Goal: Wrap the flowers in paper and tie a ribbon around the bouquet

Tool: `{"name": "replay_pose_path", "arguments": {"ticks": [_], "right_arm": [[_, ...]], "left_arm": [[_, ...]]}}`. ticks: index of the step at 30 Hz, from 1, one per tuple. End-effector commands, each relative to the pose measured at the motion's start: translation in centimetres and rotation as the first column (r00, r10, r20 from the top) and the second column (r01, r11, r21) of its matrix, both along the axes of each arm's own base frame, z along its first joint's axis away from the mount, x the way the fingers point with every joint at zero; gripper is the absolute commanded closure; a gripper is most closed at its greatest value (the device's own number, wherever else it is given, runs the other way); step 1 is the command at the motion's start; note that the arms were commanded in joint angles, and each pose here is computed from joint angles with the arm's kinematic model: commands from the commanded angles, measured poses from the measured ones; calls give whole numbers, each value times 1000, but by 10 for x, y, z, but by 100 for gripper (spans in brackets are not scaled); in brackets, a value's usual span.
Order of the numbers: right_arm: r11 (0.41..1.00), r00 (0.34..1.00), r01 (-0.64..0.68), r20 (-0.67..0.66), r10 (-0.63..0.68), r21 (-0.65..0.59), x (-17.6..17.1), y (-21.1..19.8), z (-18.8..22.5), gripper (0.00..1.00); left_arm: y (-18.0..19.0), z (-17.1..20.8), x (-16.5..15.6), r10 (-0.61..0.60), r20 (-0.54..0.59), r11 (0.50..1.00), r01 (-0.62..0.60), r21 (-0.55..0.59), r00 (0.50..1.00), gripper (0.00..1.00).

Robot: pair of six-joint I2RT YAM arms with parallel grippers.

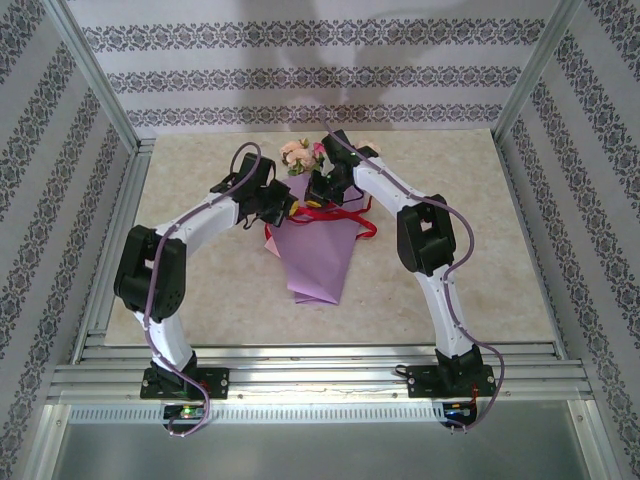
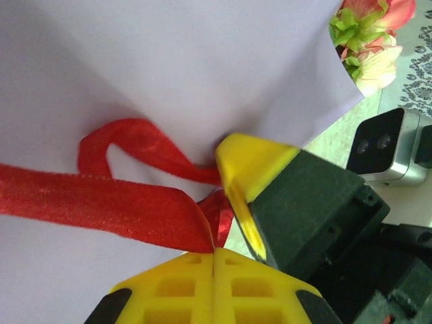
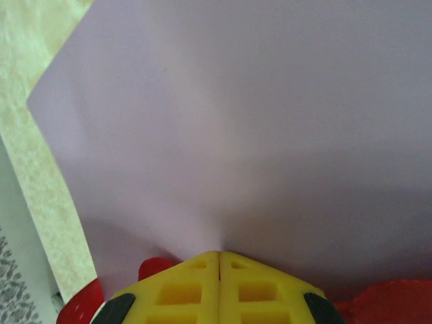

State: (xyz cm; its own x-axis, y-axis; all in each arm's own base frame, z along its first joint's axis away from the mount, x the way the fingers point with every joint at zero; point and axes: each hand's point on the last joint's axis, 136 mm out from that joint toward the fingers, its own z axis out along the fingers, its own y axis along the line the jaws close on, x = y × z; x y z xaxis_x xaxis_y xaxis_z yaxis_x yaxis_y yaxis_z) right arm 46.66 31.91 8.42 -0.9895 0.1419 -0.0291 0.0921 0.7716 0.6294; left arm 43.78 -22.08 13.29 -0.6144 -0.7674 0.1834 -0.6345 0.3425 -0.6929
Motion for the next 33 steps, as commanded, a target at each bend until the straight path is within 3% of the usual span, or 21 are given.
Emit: {"name": "replay_pose_path", "arguments": {"ticks": [1,6,12,20,27,33], "right_arm": [[995,996,-86,0,86,56,-23,10,24,100],[995,997,-76,2,76,62,-27,2,28,99],[998,994,-63,91,61,19,-16,-14,50,87],[988,973,-133,179,144,-76,-25,-23,60,75],[941,943,-234,180,281,-244,-37,-22,29,66],[880,925,-264,156,347,-396,-43,-29,2,68]], "left_arm": [[3,-1,10,-53,22,998,52,30,998,100],[6,-11,19,-78,22,997,77,32,997,100],[5,-20,31,-116,37,993,114,37,993,100],[6,-36,37,-140,36,989,138,45,990,100],[5,-36,40,-150,36,988,148,44,988,100],[6,-34,37,-157,27,987,156,46,987,95]]}}
